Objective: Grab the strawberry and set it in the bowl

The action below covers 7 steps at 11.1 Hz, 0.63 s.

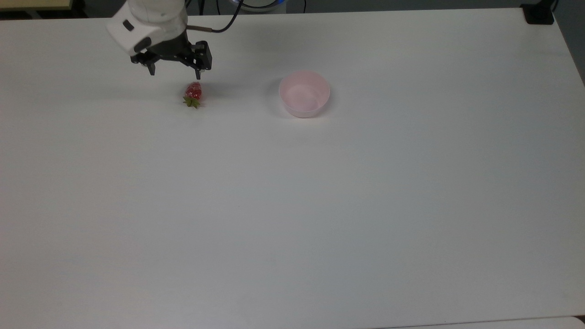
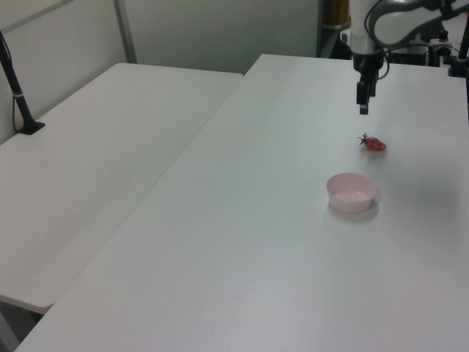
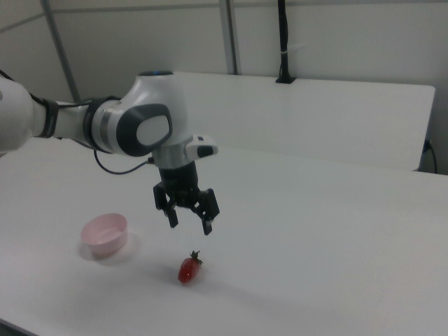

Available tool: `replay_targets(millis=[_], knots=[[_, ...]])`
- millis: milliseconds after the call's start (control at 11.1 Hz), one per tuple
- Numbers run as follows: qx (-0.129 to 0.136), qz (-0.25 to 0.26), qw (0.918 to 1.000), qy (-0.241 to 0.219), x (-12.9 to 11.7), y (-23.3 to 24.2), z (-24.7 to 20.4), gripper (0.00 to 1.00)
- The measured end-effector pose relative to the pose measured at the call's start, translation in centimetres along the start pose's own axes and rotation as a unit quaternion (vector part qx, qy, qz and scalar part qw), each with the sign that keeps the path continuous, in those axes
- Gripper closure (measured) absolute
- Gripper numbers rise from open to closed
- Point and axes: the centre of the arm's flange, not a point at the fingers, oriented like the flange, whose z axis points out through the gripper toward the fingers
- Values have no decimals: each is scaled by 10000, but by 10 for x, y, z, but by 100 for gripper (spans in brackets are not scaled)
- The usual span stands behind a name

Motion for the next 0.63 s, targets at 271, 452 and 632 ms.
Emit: replay_targets(millis=[271, 452, 632], knots=[[-138, -298, 9994, -126, -9, -12, 52, 4], [-233, -430, 9984, -297, -9, -17, 75, 11], [-307, -515, 9974, -389, -6, -21, 89, 20]])
